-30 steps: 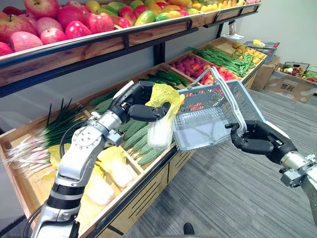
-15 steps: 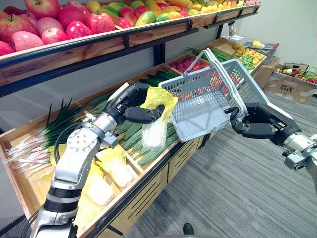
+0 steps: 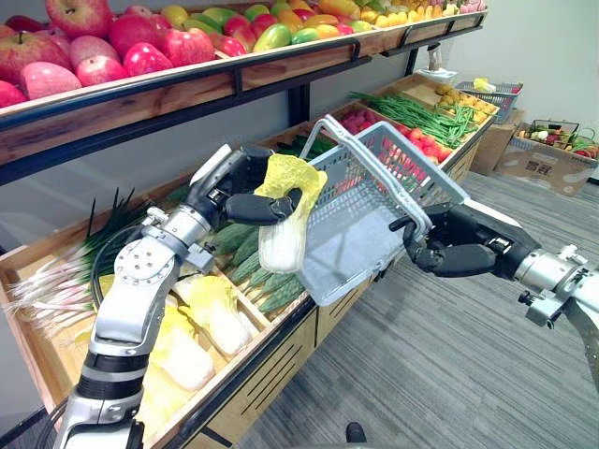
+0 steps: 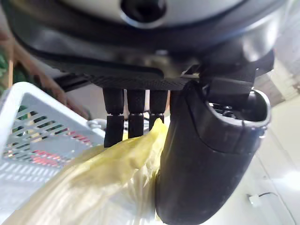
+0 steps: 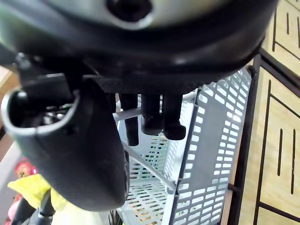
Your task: Pick vegetable in the basket
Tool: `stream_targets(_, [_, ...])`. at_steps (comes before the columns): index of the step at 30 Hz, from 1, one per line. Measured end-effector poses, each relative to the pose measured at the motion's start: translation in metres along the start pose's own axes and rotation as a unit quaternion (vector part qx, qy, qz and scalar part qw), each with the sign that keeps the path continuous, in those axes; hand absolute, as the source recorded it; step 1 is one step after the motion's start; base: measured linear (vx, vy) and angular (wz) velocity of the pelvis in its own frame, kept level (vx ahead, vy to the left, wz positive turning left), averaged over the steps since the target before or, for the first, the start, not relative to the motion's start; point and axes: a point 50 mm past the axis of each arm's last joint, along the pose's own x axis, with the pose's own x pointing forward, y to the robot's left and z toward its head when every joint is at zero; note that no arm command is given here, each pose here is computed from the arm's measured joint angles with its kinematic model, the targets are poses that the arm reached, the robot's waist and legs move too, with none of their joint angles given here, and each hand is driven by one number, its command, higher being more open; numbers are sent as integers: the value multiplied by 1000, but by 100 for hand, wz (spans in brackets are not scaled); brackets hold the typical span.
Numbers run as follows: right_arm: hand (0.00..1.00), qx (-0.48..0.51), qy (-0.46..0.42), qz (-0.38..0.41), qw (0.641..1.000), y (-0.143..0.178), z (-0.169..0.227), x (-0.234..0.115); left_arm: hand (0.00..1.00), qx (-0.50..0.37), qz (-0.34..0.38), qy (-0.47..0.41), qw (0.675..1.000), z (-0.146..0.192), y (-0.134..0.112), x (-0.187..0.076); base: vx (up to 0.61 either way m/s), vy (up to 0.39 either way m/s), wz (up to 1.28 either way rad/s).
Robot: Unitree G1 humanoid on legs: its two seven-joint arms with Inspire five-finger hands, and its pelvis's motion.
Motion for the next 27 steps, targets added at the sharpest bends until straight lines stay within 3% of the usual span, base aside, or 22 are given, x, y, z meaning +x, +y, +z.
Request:
stream_targets(6, [0,1,-4,27,1000,8,2,4,0,45,21,9,999,0,5,0,0,0,-1])
stream_targets(13, [0,-23,-26,41,999,15,16,4,0,66,33,76,994,-24,8,0,1,0,-9])
stream_targets(22, [0,-49,-29,63,996,21,25,6,0,59,-86,155,982,-63,-38,7,8,2,-7])
stream_targets(25, [0,-57,-32,74,995,24,28,7,0,52,-97,172,979,-71,-44,5,12,-4,-9])
stream_targets(26, [0,-58,-30,77,995,25,28,7,100,53,-100,175,978,-72,-47,6,16,-10,-4])
stream_targets(27, [0,-56,-28,79,995,25,28,7,100,54,-99,176,978,-73,-48,6,17,-9,-5])
